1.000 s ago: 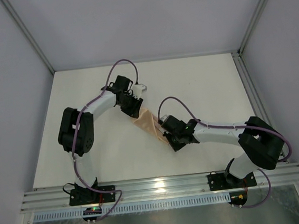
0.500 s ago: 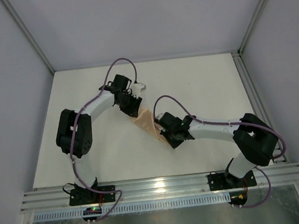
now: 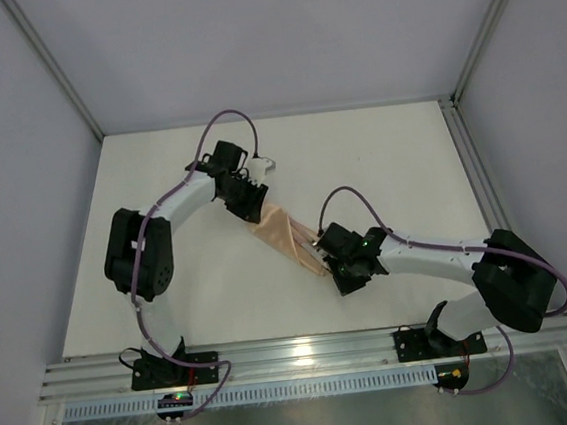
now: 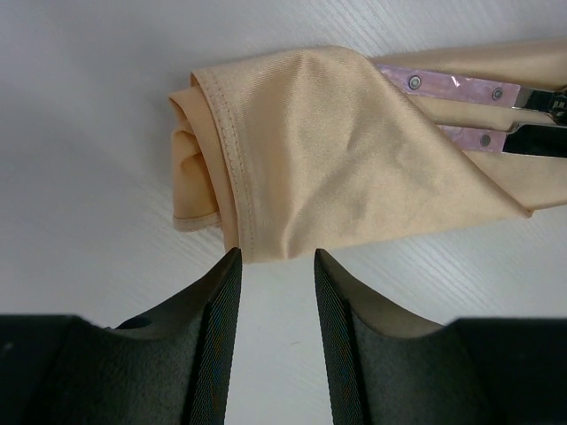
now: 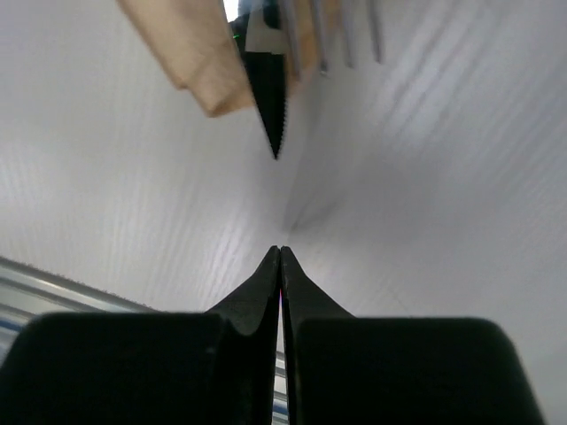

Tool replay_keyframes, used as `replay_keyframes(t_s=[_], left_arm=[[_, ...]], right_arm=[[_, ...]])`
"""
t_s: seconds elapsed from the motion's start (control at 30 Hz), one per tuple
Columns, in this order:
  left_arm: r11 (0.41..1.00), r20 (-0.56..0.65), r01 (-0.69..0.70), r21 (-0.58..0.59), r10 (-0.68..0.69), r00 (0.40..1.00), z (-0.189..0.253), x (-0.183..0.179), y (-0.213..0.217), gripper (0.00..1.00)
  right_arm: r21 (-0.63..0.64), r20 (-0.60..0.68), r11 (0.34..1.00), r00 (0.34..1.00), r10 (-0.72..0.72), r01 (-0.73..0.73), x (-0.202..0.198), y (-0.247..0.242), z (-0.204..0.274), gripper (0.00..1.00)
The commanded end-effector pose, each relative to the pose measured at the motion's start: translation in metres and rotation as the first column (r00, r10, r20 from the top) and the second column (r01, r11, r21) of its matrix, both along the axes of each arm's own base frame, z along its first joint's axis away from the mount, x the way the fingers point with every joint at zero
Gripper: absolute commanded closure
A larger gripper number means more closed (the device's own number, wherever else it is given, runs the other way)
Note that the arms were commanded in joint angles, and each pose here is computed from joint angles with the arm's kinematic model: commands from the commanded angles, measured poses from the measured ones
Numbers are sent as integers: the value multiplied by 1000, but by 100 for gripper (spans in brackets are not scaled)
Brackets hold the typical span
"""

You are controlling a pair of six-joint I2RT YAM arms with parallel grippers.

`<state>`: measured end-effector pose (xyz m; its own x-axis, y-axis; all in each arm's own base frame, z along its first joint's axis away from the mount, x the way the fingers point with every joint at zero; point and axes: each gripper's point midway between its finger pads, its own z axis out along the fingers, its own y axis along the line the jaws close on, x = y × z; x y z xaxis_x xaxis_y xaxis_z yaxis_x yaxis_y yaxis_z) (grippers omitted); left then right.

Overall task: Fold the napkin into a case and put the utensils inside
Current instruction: Stuff the knife into the folded napkin.

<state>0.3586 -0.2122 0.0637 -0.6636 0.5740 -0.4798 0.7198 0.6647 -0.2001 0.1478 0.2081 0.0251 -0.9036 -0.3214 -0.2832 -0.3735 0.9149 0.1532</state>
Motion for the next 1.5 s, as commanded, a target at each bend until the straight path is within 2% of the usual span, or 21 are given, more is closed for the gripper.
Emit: replay_keyframes(t_s=[0.0,0.1,0.2,0.3,0.4,0.67,1.07,1.2,1.33,1.47], left_arm=[[1000,71,-29,-10,29,997,30,9,4,59],[997,78,-73,7,72,994,30,12,8,59],[995,87,-103,9,102,991,32,16,10,59],[994,93,-105,13,104,990,37,15,11,59],[994,105,-104,18,102,989,42,16,13,59],[995,99,-99,-9,99,990,43,16,9,59],[996,94,-93,-11,93,991,41,15,10,59],[995,91,-95,-18,96,991,41,15,10,59],[995,90,-94,-18,96,991,42,14,11,59],[995,91,-93,-25,94,991,42,15,10,59]], right_arm=[[-30,14,953,953,-303,303,-2,-21,3,97],[-48,33,889,890,-455,456,4,-27,3,97],[18,27,846,846,-532,532,19,-7,7,97],[35,-17,824,825,-565,565,27,15,4,97],[-11,-8,791,791,-612,612,24,7,-11,97],[-9,37,719,719,-694,695,32,-1,-16,97],[-2,77,704,702,-708,710,42,-1,-21,97],[-15,90,719,717,-692,695,43,-2,-22,97],[-63,80,713,716,-694,698,27,-18,-24,97],[-37,83,696,697,-713,717,22,-28,-25,97]])
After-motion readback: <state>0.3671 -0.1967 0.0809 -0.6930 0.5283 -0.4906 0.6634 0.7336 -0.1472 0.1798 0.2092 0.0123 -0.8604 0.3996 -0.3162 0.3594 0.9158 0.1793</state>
